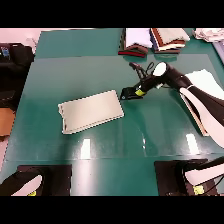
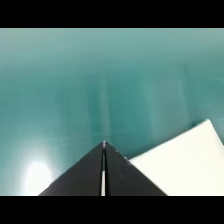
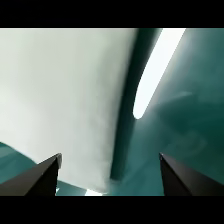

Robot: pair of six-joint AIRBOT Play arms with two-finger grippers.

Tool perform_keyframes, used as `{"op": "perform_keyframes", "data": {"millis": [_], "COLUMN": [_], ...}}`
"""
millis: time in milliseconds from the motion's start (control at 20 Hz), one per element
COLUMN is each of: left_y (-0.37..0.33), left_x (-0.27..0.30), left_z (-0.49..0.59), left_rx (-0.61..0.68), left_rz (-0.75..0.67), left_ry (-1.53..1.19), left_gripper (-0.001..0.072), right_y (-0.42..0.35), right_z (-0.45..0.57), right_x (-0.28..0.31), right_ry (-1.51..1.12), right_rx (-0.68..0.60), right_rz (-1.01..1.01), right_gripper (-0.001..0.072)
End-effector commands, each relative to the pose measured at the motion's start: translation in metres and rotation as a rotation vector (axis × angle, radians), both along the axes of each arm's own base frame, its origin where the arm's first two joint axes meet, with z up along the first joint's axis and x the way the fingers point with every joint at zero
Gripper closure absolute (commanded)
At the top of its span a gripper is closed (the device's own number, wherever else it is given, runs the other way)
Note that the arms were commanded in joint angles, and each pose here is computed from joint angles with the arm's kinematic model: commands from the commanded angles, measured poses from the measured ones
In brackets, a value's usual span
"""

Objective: Fold the shirts.

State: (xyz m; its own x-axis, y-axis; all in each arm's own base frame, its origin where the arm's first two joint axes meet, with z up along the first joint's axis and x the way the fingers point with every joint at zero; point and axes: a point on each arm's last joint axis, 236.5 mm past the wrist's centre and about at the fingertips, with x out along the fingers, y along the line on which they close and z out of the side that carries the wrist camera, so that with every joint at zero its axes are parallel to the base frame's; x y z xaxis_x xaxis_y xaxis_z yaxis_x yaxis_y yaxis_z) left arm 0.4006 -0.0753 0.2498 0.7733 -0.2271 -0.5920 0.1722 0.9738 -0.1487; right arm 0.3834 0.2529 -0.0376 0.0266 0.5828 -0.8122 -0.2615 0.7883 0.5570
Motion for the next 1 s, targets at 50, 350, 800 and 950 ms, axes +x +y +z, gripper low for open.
{"op": "perform_keyframes", "data": {"millis": [50, 350, 800, 950], "left_y": [-0.004, -0.016, -0.114, -0.135], "left_x": [0.002, 0.003, -0.021, -0.028], "left_z": [-0.011, -0.005, 0.012, 0.019], "left_rx": [-0.006, -0.055, -0.093, -0.107], "left_rz": [-0.015, -0.044, -0.285, -0.332], "left_ry": [0.008, -0.008, -0.08, -0.109], "left_gripper": [0.0683, 0.0683, 0.0684, 0.0684], "right_y": [0.023, 0.127, 0.042, -0.074], "right_z": [-0.04, -0.033, 0.091, 0.129], "right_x": [-0.007, -0.008, 0.097, 0.121], "right_ry": [0.164, 0.068, -0.337, -0.395], "right_rx": [0.098, 0.197, 0.07, -0.068], "right_rz": [-0.07, 0.09, 0.027, -0.126], "right_gripper": [0.0071, 0.0461, 0.0696, 0.0696]}}
